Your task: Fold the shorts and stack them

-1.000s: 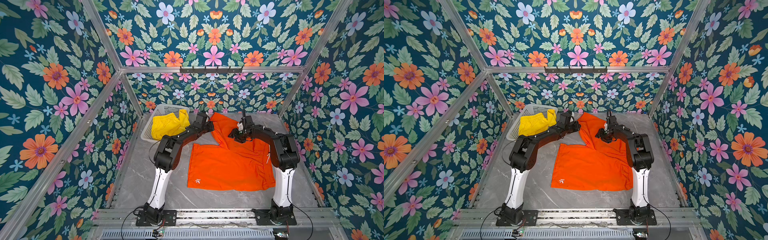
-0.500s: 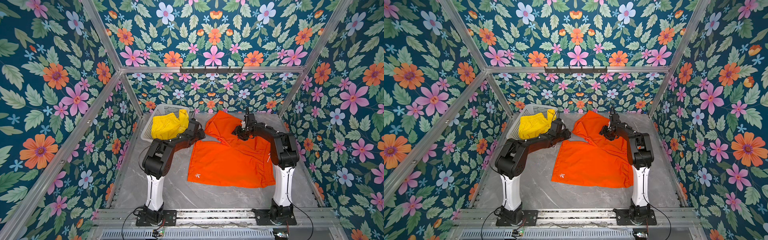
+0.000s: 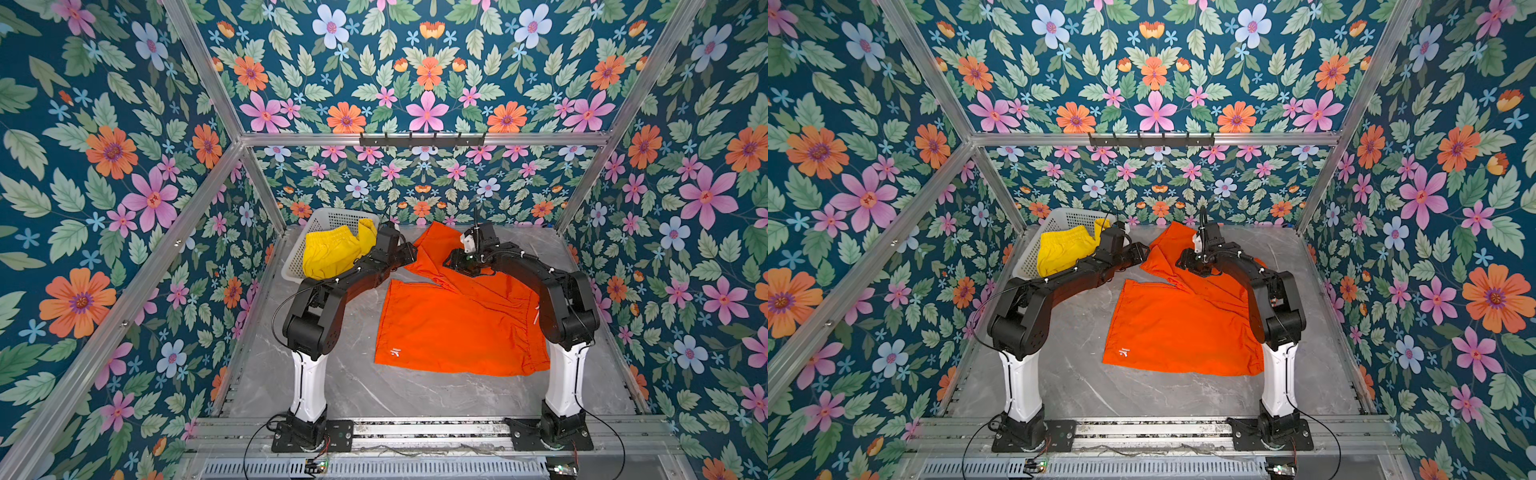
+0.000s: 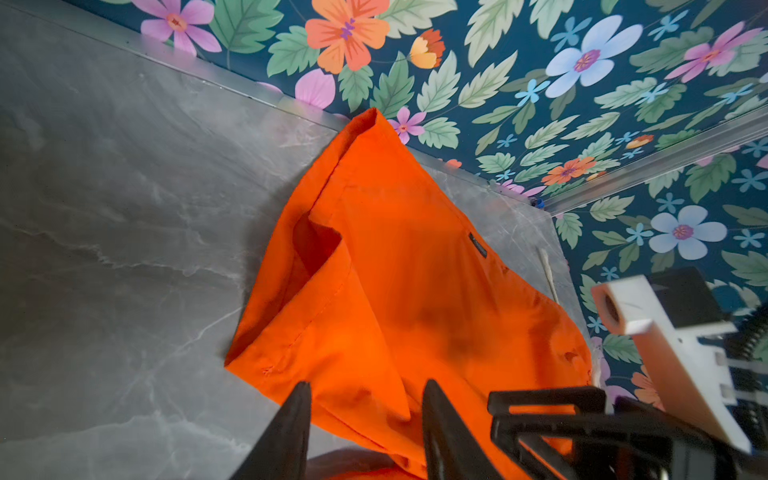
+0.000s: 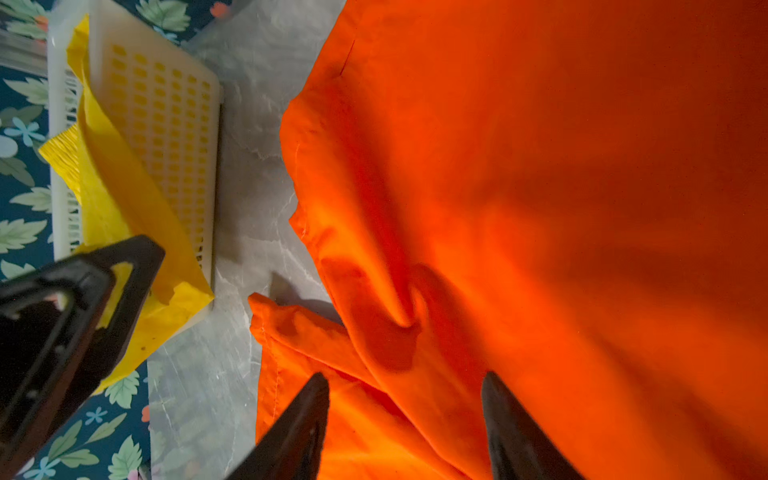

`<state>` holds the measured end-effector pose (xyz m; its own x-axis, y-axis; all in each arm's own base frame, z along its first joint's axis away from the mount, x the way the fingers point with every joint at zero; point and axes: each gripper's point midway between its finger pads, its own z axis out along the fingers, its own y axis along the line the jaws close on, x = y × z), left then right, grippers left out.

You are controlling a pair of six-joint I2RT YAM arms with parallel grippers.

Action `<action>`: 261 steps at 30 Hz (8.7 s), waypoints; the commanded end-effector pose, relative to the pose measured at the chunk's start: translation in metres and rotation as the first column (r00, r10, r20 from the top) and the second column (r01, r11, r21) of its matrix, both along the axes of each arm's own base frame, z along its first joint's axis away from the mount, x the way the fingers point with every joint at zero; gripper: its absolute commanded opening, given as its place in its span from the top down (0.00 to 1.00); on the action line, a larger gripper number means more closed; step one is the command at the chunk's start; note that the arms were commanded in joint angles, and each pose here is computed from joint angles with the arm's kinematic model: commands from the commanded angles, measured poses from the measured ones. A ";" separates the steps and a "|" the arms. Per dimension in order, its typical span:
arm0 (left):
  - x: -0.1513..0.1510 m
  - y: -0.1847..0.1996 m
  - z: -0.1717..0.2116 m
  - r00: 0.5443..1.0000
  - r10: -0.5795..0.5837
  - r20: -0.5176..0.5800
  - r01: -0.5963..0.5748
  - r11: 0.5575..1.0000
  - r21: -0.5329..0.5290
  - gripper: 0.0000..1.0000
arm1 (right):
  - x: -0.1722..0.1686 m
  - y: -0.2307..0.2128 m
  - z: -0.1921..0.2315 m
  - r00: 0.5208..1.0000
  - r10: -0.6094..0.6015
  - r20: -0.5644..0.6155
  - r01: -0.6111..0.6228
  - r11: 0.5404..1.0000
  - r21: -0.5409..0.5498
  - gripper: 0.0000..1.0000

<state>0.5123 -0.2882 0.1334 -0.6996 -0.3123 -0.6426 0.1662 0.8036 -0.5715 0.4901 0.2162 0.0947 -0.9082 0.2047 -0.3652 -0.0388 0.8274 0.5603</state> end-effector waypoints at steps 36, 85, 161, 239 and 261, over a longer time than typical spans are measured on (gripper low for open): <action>-0.005 0.013 -0.134 0.951 0.011 -0.310 0.080 0.957 0.280 0.90 | -0.012 -0.029 -0.058 0.970 -0.131 -0.204 0.106 0.986 -0.129 0.41; -0.013 -0.119 -0.019 0.909 -0.405 0.103 0.392 0.911 0.125 0.55 | 0.046 -0.065 -0.034 0.974 -0.198 -0.112 0.196 0.980 -0.032 0.41; -0.109 0.066 0.044 0.998 -0.048 -0.032 0.054 0.975 0.217 0.47 | -0.233 -0.234 -0.017 0.650 -0.629 -0.427 0.628 0.761 -0.163 0.29; -0.339 0.177 -0.090 0.629 0.396 -0.669 -0.413 0.899 0.143 0.55 | -0.305 -0.194 -0.048 0.640 -0.632 -0.437 0.613 0.763 -0.206 0.87; -0.327 0.171 -0.106 0.528 0.444 -0.724 -0.523 0.841 0.135 0.64 | -0.307 -0.192 -0.045 0.646 -0.628 -0.435 0.610 0.767 -0.201 0.86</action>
